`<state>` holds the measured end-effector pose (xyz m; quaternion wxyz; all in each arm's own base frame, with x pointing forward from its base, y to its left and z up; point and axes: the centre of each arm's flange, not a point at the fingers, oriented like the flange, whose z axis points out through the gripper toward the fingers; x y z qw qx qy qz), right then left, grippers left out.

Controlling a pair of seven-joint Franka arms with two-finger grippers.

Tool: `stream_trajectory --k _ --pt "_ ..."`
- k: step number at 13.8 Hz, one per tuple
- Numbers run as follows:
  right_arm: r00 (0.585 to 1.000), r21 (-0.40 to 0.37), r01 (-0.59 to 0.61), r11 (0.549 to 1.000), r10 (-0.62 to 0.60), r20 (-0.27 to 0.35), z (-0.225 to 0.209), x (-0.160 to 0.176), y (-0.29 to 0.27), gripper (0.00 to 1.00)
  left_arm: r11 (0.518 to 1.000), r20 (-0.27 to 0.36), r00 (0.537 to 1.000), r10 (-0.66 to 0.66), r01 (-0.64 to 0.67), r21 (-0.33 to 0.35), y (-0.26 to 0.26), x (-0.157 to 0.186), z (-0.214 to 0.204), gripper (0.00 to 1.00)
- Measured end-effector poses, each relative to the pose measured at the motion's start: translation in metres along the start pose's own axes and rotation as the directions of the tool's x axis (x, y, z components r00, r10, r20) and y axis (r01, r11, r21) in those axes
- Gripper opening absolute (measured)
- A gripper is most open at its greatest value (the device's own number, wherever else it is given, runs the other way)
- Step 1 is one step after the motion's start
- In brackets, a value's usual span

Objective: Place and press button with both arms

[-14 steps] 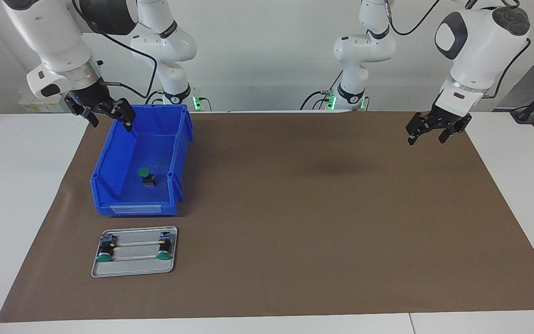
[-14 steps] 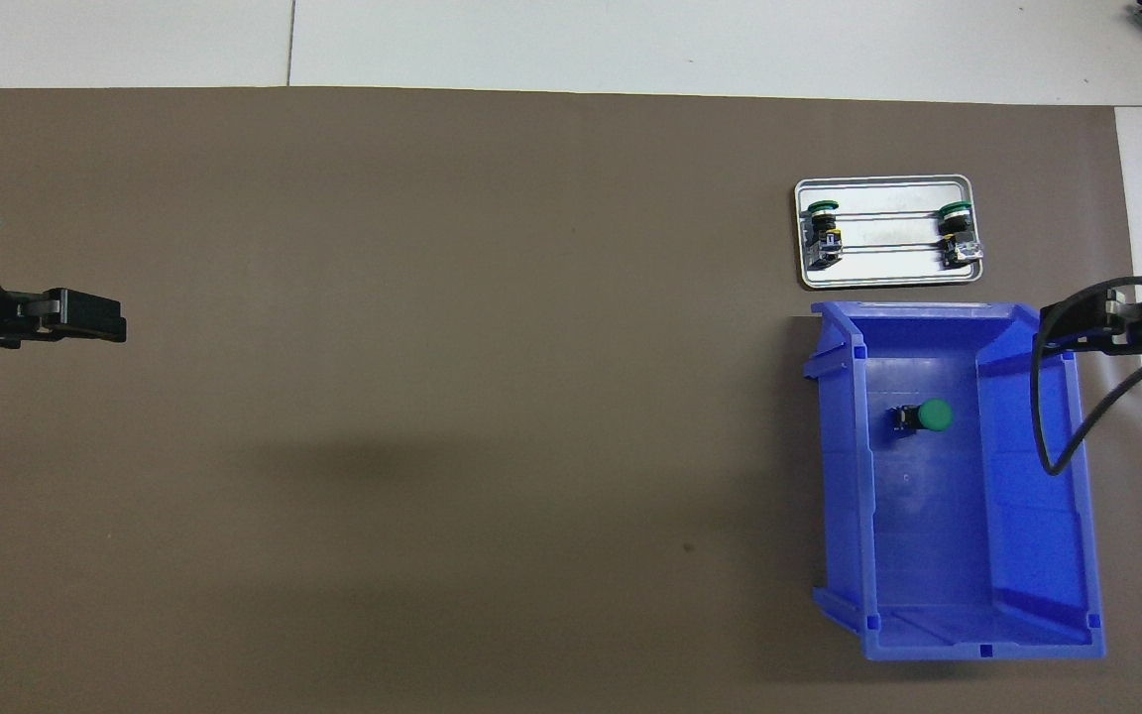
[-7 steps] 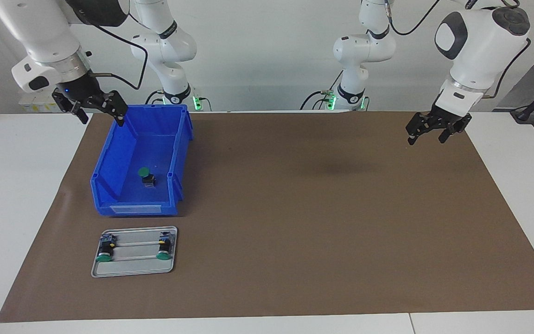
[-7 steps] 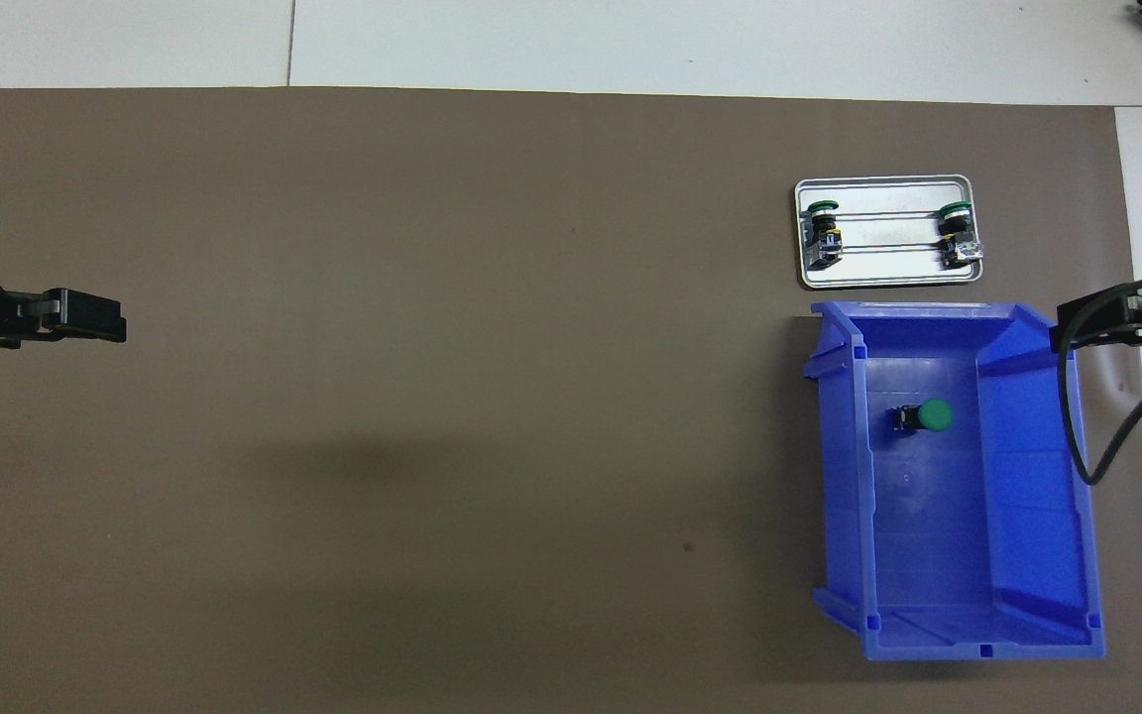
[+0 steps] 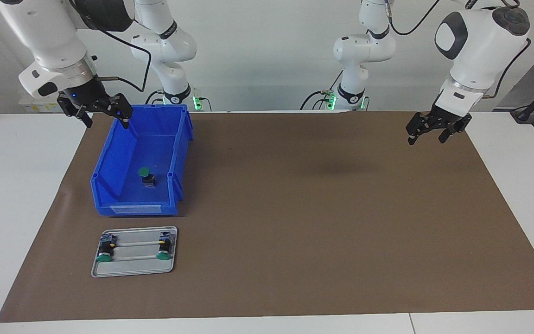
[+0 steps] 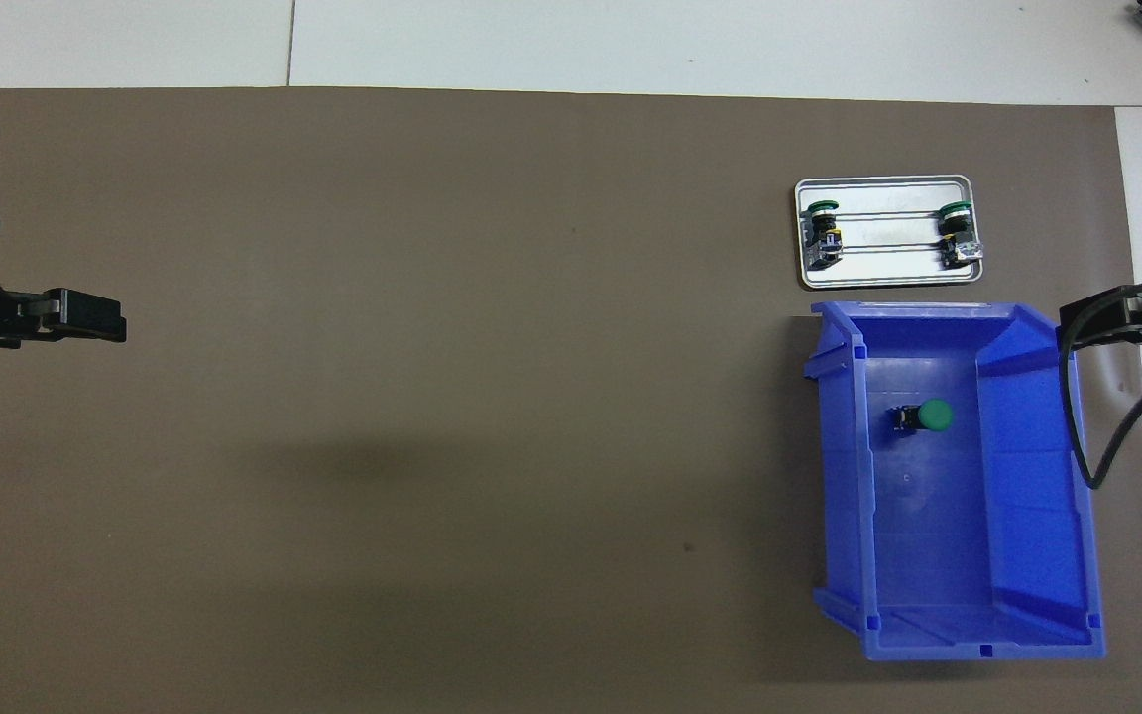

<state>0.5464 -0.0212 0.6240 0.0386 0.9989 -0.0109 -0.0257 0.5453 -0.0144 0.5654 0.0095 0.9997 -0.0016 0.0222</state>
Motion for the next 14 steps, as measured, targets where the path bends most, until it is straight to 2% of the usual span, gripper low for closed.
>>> stream_trajectory --k 14 --pt "1.0 0.021 0.003 1.0 -0.003 0.001 0.0004 0.0003 -0.0032 1.0 1.0 0.0 1.0 0.0 0.0 0.0 0.0 0.0 0.0 1.0"
